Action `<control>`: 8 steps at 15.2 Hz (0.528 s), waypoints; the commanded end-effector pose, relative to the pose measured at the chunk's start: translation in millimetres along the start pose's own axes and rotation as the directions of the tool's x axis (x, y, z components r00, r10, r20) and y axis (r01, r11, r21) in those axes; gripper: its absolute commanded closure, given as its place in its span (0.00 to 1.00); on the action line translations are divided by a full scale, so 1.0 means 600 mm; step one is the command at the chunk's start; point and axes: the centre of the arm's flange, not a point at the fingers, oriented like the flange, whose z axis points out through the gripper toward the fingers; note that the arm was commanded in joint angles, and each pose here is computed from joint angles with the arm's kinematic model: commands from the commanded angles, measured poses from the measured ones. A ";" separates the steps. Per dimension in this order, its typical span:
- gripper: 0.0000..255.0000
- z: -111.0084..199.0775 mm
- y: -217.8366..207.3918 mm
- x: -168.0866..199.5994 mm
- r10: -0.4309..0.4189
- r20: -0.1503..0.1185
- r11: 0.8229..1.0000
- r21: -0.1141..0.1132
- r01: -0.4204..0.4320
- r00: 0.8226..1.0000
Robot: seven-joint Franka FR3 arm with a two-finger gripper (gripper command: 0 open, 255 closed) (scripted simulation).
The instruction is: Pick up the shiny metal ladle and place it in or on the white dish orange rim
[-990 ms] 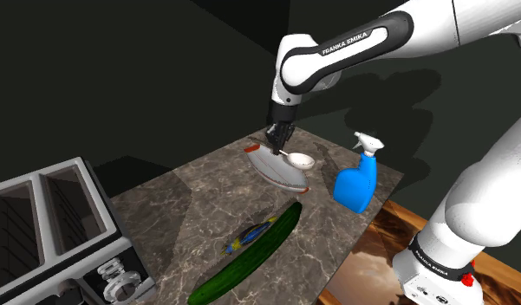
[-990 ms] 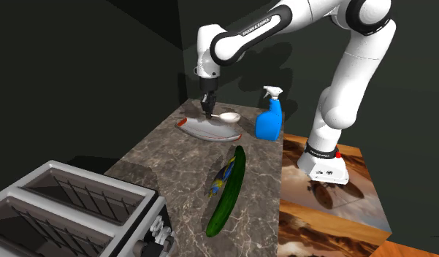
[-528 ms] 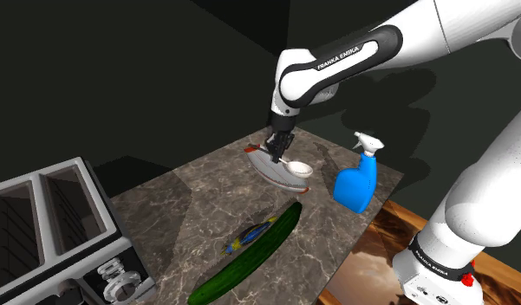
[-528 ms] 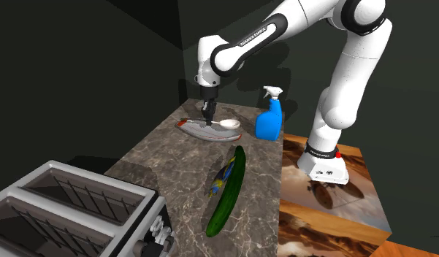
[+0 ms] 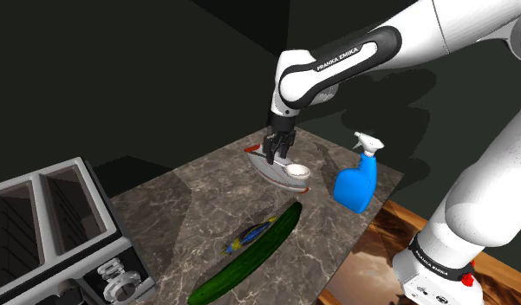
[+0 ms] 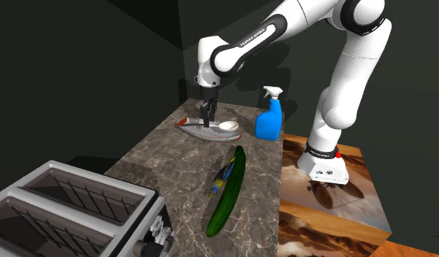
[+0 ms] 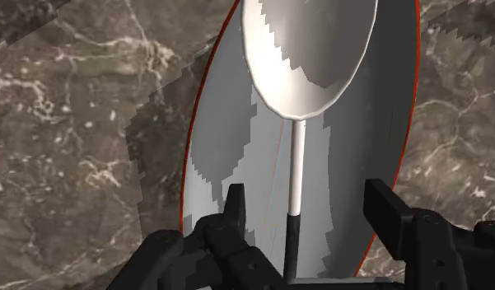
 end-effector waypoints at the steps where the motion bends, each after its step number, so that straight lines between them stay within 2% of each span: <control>1: 0.00 0.000 0.000 0.000 0.000 0.000 1.000 0.000 0.000 1.000; 4: 0.00 0.000 0.000 0.000 0.000 0.000 1.000 0.000 0.000 1.000; 8: 0.00 -0.083 0.000 0.000 0.000 0.000 1.000 0.000 0.000 1.000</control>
